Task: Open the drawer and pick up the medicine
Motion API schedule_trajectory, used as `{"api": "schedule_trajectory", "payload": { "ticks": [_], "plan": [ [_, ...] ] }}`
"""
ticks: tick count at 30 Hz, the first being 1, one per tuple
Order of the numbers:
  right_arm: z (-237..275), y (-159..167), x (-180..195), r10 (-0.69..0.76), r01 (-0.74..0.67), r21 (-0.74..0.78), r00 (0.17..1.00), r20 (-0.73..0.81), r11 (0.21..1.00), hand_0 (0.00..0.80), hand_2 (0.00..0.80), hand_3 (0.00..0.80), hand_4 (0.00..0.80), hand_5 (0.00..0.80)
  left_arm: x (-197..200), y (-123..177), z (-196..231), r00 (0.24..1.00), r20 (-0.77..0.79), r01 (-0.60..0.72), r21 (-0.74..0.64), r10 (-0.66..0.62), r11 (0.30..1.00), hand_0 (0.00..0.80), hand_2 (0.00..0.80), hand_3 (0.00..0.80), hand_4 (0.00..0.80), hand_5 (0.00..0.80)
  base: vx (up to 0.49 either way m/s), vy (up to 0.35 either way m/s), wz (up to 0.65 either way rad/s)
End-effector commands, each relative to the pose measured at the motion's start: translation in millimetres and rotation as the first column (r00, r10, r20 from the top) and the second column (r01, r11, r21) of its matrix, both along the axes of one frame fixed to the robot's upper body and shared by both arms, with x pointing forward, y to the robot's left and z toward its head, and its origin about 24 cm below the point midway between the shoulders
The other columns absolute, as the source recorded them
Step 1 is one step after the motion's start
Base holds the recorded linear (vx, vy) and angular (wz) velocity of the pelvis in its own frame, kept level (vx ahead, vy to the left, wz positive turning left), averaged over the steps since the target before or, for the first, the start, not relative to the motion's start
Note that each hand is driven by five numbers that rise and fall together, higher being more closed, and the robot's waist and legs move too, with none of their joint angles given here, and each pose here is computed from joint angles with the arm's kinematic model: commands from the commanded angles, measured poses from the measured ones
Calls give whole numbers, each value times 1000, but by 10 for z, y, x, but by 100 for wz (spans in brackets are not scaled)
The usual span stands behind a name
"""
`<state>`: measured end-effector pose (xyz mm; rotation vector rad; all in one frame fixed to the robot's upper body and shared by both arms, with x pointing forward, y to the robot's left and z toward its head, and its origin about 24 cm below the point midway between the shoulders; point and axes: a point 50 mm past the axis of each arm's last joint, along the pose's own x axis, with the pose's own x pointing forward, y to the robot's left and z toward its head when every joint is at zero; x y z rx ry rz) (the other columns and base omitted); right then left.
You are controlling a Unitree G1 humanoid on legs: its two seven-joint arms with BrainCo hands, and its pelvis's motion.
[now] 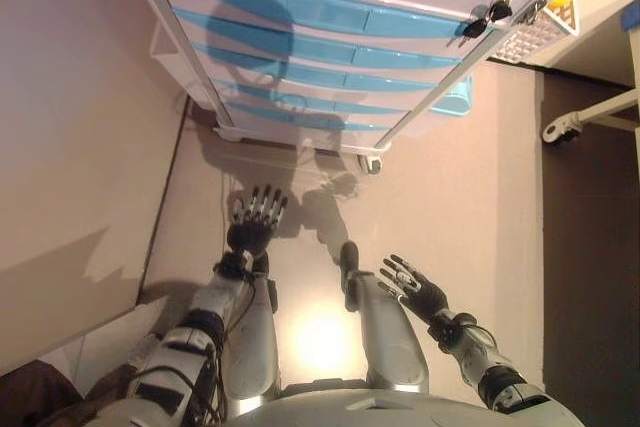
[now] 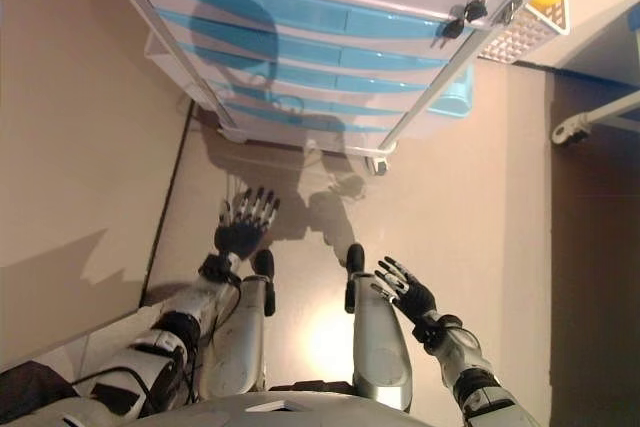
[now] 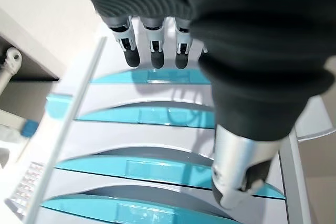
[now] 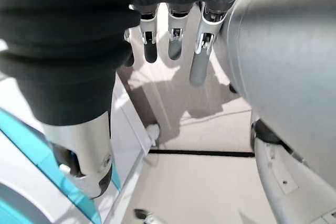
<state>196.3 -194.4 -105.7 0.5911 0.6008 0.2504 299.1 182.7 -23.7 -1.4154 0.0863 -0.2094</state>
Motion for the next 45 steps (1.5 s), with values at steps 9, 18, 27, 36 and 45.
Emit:
{"api": "schedule_trajectory", "payload": {
  "ticks": [9,18,27,36,45],
  "plan": [
    [-111,163,-277,172,-170,40,982,-75,985,0,0,0,0,0,668,333,1187,942,325,-73,-44,83,996,0,0,0,0,0,12,-27,-15],
    [-120,240,-342,190,-185,67,980,-66,980,0,0,0,0,0,930,362,2000,892,442,-95,-13,91,995,0,0,0,0,0,11,-49,1],
    [-131,262,-397,189,-184,86,980,-58,979,0,0,0,0,0,995,359,2487,853,517,-112,51,70,992,0,0,0,0,0,0,-34,1],
    [-140,234,-425,190,-184,100,980,-52,978,0,0,0,0,0,967,379,2937,753,655,-138,66,62,988,0,0,0,0,0,0,0,0],
    [-130,241,-409,185,-179,107,982,-48,978,0,0,0,0,0,874,309,3143,633,772,-131,46,48,990,800,800,800,800,800,-12,-5,0]
  ]
}}
